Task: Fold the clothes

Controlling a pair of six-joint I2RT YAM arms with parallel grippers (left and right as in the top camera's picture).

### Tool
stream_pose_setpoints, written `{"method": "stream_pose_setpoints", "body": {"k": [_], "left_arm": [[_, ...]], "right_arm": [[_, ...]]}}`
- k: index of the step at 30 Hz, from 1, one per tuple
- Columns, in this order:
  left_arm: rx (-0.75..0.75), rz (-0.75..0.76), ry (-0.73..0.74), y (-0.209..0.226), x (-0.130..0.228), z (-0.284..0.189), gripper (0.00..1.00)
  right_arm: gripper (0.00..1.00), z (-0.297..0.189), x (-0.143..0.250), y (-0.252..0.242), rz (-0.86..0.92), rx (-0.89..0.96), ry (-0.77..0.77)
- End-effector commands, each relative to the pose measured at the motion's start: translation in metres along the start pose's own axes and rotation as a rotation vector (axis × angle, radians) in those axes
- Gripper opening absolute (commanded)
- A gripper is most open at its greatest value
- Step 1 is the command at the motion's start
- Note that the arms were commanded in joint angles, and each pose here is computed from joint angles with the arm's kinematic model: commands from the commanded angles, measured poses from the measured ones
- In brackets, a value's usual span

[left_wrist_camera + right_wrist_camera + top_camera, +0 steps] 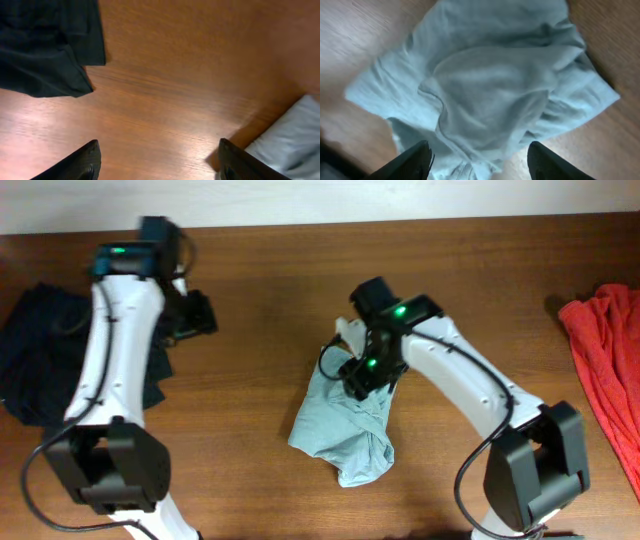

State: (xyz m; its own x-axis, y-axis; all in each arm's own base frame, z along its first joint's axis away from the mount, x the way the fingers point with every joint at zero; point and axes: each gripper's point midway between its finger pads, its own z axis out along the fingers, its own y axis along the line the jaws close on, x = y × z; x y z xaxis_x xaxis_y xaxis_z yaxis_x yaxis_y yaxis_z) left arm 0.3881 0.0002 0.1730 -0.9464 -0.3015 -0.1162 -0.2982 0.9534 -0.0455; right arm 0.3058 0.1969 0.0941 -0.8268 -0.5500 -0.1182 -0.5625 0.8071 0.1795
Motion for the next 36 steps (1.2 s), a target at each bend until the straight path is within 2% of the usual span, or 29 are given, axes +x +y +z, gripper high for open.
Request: {"method": "stream_pose_setpoints", "body": {"k": [1,5,6,7,10,12,13,17,19,21,22,23,25,28,32,36], "left_arm": [[0.124,0.020,0.003,-0.005,-0.004,-0.008,0.74],[0.124,0.025,-0.003,-0.003,-0.006,-0.008,0.75],[0.124,0.025,-0.006,-0.003,-0.007,-0.008,0.75],[0.125,0.025,-0.007,-0.004,-0.007,-0.008,0.75],[0.125,0.033,-0.009,-0.004,-0.007,-0.008,0.75],[0.124,0.046,-0.002,-0.003,-0.005,-0.008,0.75],[0.123,0.046,0.001,-0.003,-0.005,-0.008,0.75],[0.123,0.046,-0.001,-0.003,-0.005,-0.008,0.75],[0.123,0.046,-0.001,-0.003,-0.005,-0.008,0.75],[0.123,0.046,0.001,-0.003,-0.005,-0.008,0.75],[0.123,0.046,0.001,-0.003,-0.005,-0.008,0.75],[0.123,0.046,0.001,-0.003,-0.005,-0.008,0.75],[0.123,0.047,0.002,-0.003,-0.004,-0.008,0.75],[0.123,0.048,0.000,-0.004,-0.005,-0.008,0.75],[0.124,0.077,-0.002,-0.004,-0.005,-0.008,0.75],[0.124,0.089,-0.002,-0.004,-0.004,-0.008,0.75]], "right_arm": [[0.67,0.017,0.006,-0.002,-0.064,0.147,0.038],[0.67,0.032,0.004,0.013,-0.134,0.186,0.020],[0.64,0.034,0.001,0.012,-0.126,0.212,0.005],[0.57,0.034,-0.003,0.003,-0.069,0.279,-0.022],[0.22,0.032,-0.004,-0.014,0.044,0.357,-0.050],[0.07,0.028,0.001,-0.031,0.125,0.372,-0.042],[0.04,0.026,0.004,-0.043,0.187,0.375,-0.039],[0.04,0.020,0.016,-0.077,0.319,0.344,-0.020],[0.07,0.017,0.020,-0.094,0.379,0.328,-0.023],[0.33,0.015,0.023,-0.107,0.439,0.288,-0.031],[0.63,0.014,0.027,-0.115,0.474,0.266,-0.032],[0.69,0.012,0.031,-0.120,0.500,0.255,-0.028],[0.72,0.010,0.038,-0.129,0.541,0.239,-0.017],[0.67,0.010,0.043,-0.126,0.560,0.167,-0.006],[0.59,0.008,0.016,-0.065,0.339,-0.165,-0.072],[0.60,0.011,0.012,-0.057,0.344,-0.144,-0.070]]}}
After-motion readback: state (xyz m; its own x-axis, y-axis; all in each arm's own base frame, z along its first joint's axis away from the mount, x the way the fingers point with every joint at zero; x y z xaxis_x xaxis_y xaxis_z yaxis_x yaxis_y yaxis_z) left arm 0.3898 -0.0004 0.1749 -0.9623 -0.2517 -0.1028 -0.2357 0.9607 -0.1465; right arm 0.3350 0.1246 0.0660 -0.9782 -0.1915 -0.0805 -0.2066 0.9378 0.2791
